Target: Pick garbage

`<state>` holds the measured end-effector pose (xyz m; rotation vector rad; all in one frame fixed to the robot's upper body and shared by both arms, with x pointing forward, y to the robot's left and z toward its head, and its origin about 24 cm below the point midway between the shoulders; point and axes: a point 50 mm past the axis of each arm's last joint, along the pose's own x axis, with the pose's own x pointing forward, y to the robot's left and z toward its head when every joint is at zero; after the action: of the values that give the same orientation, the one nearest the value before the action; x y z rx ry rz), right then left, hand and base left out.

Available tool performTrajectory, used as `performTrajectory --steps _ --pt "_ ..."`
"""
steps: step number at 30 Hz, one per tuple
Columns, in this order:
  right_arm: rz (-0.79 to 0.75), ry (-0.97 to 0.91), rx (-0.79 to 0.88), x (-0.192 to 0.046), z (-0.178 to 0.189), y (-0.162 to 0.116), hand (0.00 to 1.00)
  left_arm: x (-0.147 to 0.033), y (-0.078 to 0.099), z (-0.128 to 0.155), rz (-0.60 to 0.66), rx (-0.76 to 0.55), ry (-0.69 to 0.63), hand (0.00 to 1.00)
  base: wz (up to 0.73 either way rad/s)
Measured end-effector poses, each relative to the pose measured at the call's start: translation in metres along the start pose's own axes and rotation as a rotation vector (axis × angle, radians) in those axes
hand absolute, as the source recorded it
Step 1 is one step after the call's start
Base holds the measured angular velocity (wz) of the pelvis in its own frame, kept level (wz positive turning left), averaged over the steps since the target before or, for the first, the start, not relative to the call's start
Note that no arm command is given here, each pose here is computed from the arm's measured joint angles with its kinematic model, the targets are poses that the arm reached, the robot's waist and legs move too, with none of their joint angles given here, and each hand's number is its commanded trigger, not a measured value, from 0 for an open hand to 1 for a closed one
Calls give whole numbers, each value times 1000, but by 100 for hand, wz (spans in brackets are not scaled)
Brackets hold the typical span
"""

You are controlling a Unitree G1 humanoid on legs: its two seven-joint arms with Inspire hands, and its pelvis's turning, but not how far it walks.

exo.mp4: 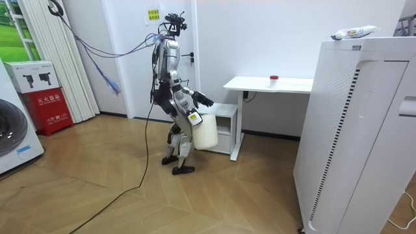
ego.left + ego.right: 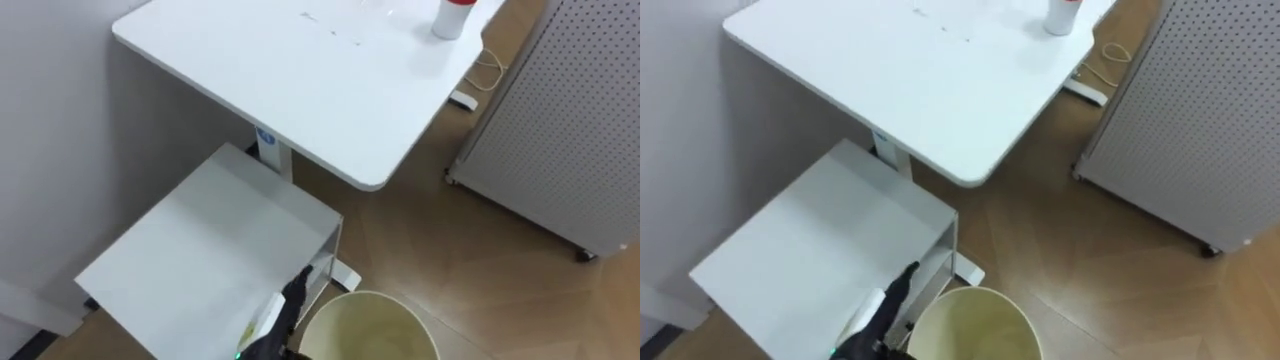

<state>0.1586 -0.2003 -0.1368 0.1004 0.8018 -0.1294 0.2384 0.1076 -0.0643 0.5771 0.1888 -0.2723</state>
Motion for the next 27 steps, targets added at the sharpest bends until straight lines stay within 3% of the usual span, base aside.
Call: performTrajectory --steps 11,17,23,27 --pt "-13 51 -17 -7 -15 -11 100 -11 42 -2 231 -36 -58 0 -41" --pt "-90 105 39 -18 -33 -29 100 -17 52 7 317 -60 -112 0 -43" --pt "-95 91 19 -16 -29 -28 100 -20 73 24 405 -64 -199 0 -32" --pt "-97 99 16 -22 -36 -30 100 -21 75 25 415 -67 -203 0 -13"
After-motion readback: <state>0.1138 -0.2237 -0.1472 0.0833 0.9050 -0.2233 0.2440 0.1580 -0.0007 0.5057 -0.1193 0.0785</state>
